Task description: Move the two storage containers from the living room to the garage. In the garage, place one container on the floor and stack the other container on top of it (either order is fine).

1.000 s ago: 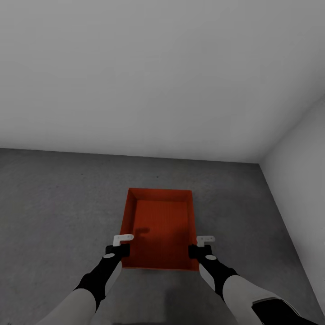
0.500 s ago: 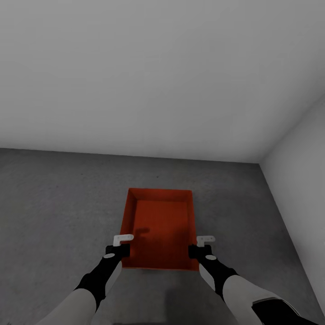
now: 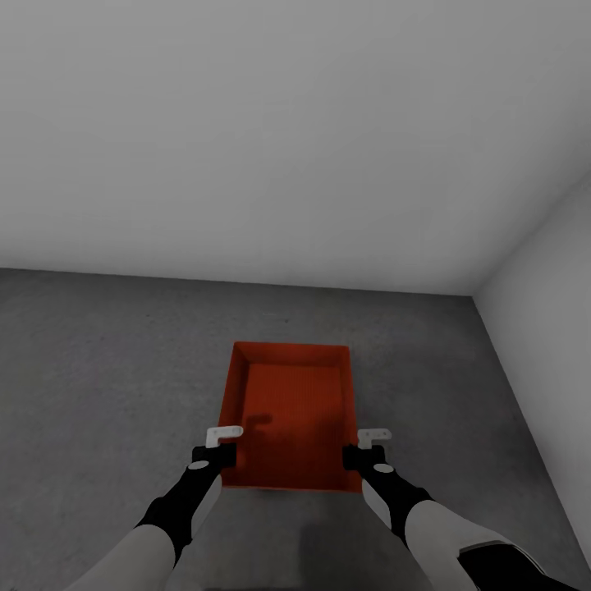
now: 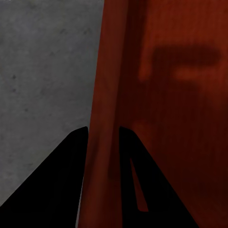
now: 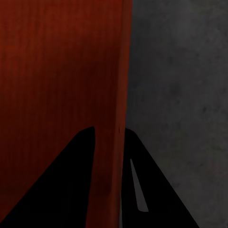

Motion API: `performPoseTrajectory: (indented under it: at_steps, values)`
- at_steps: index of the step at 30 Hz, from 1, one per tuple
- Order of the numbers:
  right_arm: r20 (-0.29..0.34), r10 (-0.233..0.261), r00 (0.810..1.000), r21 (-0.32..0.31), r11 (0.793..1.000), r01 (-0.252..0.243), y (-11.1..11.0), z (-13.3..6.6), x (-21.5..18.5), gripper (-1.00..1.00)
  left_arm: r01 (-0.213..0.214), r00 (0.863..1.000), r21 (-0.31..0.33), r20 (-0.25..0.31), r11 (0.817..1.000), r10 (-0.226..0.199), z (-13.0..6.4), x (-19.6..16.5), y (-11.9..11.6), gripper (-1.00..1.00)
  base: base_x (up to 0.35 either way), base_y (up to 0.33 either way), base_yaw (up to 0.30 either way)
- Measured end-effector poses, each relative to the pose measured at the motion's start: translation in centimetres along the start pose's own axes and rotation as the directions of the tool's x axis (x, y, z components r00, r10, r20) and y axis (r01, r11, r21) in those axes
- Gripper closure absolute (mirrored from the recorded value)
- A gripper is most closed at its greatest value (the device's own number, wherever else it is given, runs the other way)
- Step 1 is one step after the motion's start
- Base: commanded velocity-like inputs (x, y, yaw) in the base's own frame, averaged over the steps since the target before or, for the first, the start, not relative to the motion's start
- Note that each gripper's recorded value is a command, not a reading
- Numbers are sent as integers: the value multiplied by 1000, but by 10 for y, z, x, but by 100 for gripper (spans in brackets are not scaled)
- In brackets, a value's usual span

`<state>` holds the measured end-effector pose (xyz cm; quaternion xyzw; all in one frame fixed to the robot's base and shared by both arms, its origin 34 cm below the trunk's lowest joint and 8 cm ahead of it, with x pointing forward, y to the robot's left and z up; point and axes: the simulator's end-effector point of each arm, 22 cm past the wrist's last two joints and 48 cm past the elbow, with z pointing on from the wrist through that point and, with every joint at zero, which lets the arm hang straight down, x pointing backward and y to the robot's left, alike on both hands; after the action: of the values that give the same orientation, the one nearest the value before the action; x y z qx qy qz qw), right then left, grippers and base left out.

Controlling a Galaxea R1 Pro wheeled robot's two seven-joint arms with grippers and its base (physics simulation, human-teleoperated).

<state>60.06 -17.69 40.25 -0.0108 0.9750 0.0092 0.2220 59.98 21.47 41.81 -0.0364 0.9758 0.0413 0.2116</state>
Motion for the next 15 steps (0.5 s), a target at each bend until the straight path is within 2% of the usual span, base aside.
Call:
performPoseTrajectory:
  at_steps: [6,15]
  values:
    - [-6,-6,1000,-1,1000,6,1,7,3,100,9,1000,-1,-5,1000,-9,7,6,1,100,0,0,0]
    - [14,-5,1000,0,1000,5,1,4,4,100,10,1000,0,12,1000,-10,4,7,1,100,0,0,0]
